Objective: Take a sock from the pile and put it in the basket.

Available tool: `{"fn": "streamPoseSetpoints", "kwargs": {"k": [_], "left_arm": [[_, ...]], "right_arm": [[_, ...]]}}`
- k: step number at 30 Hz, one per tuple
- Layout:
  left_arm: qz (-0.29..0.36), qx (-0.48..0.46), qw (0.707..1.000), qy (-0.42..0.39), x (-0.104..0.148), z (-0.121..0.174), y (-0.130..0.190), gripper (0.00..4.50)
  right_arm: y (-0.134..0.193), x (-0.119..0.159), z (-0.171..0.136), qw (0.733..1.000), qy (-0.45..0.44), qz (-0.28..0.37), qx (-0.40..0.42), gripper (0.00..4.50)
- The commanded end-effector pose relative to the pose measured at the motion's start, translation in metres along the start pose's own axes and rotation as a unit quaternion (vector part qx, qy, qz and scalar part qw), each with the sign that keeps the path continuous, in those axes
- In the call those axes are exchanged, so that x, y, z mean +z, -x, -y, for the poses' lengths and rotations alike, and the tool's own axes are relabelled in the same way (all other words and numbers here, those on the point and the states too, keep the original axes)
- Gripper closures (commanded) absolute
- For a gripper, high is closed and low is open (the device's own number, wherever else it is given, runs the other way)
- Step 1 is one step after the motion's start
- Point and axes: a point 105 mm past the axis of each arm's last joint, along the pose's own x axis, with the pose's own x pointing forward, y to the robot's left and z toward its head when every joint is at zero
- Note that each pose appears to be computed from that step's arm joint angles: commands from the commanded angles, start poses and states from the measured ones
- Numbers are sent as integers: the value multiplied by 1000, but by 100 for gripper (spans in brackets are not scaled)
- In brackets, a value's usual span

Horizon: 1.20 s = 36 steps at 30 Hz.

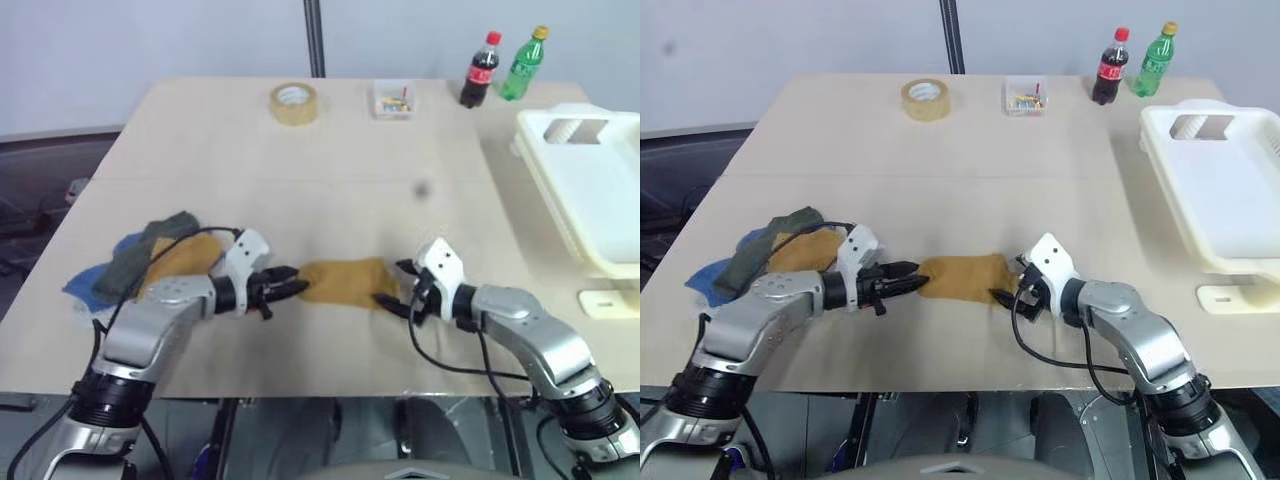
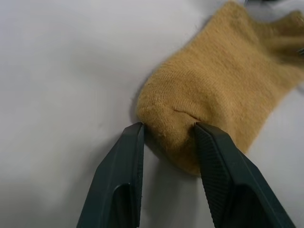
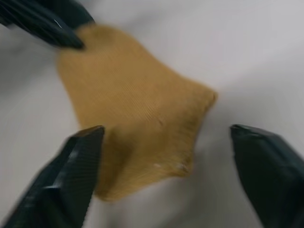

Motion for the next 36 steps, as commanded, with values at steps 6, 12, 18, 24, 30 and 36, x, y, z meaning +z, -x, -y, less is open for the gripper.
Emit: {"fn": "streamPoseSetpoints", "kwargs": {"k": [6, 12, 18, 24, 30, 36], "left_arm": [[10, -45, 997, 55, -2, 49, -2, 450], [16, -34, 998, 59, 5, 56, 0, 450], [17, 2, 999, 48, 7, 36, 1, 364], [107, 39, 993, 31, 39, 26, 31, 185], [131, 265, 955, 32, 34, -8, 91, 179], [63, 484, 872, 36, -3, -46, 150, 177]], "right_arm": [[28, -6, 14, 998, 53, -25, -8, 428], [28, -1, 15, 996, 81, -23, 5, 445], [25, -2, 12, 995, 96, -24, 31, 356], [43, 28, 0, 991, 109, 45, 64, 170], [60, 81, -5, 978, 122, 144, 89, 143], [52, 92, -4, 967, 166, 165, 102, 6]]}}
